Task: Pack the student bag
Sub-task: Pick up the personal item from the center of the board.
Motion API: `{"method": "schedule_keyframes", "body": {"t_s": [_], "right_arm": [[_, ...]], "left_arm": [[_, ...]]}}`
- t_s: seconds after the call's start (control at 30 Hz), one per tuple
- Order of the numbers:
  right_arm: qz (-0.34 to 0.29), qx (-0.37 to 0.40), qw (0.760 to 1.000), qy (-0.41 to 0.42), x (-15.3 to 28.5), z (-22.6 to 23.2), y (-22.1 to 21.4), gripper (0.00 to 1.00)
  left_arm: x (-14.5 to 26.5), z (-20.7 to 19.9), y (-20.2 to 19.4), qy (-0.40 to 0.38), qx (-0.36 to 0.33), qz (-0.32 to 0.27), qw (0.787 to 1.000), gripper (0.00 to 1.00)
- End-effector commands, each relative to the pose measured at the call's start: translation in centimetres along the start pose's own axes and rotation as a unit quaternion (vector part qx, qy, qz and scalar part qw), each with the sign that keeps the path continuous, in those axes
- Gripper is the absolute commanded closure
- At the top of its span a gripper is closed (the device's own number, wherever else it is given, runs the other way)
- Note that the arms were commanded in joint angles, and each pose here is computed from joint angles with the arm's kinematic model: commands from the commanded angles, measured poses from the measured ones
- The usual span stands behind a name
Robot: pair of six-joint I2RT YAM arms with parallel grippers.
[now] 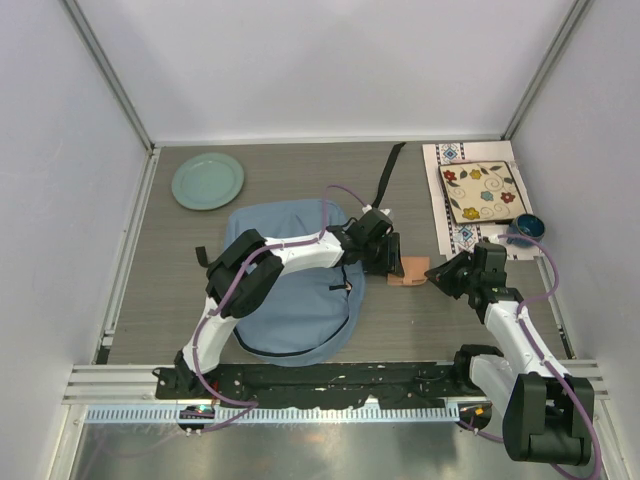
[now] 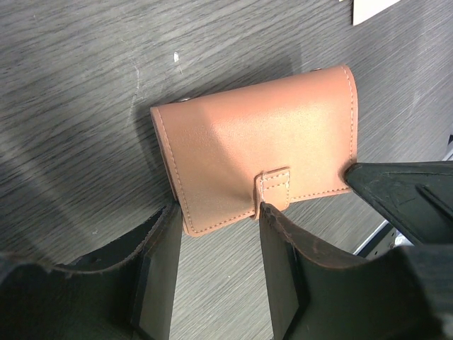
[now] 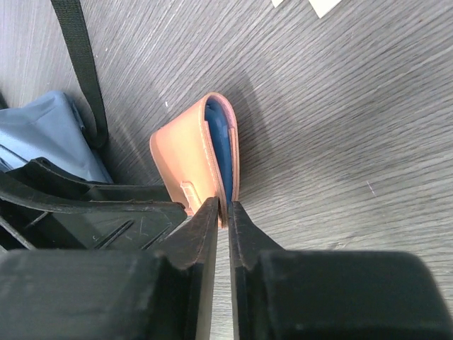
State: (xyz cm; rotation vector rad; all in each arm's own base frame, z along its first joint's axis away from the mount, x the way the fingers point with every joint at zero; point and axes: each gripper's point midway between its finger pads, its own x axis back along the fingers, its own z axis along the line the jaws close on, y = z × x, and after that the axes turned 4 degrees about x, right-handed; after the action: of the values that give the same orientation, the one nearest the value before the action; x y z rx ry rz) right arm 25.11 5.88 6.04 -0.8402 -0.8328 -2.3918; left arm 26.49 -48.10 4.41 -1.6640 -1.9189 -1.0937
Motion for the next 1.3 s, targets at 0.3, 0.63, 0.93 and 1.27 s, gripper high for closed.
{"method": "schedule_keyframes", "body": {"t_s": [0.3, 0.63, 0.93, 1.27], "right_arm": [[-0.018, 0.041, 0.999, 0.015, 0.9, 1.5, 1.5, 0.99], [-0.046, 0.052, 0.997, 0.046, 2.4, 4.7, 4.0, 0.99], [-0.029, 0.082, 0.984, 0.157, 5.7, 10.7, 4.6, 0.99], [0.026, 0.148, 0.925, 0.350, 12.1, 19.2, 3.8, 0.99]], "left_arm": [[1.3, -3.1, 0.8, -0.044, -0.014, -0.019, 0.999, 0.40], [9.0, -4.9, 5.0, -0.018, -0.054, -0.120, 0.991, 0.15], [17.0, -4.1, 7.7, -0.029, -0.049, -0.217, 0.975, 0.00], [22.4, -3.9, 7.9, -0.145, -0.065, -0.245, 0.956, 0.00]]}}
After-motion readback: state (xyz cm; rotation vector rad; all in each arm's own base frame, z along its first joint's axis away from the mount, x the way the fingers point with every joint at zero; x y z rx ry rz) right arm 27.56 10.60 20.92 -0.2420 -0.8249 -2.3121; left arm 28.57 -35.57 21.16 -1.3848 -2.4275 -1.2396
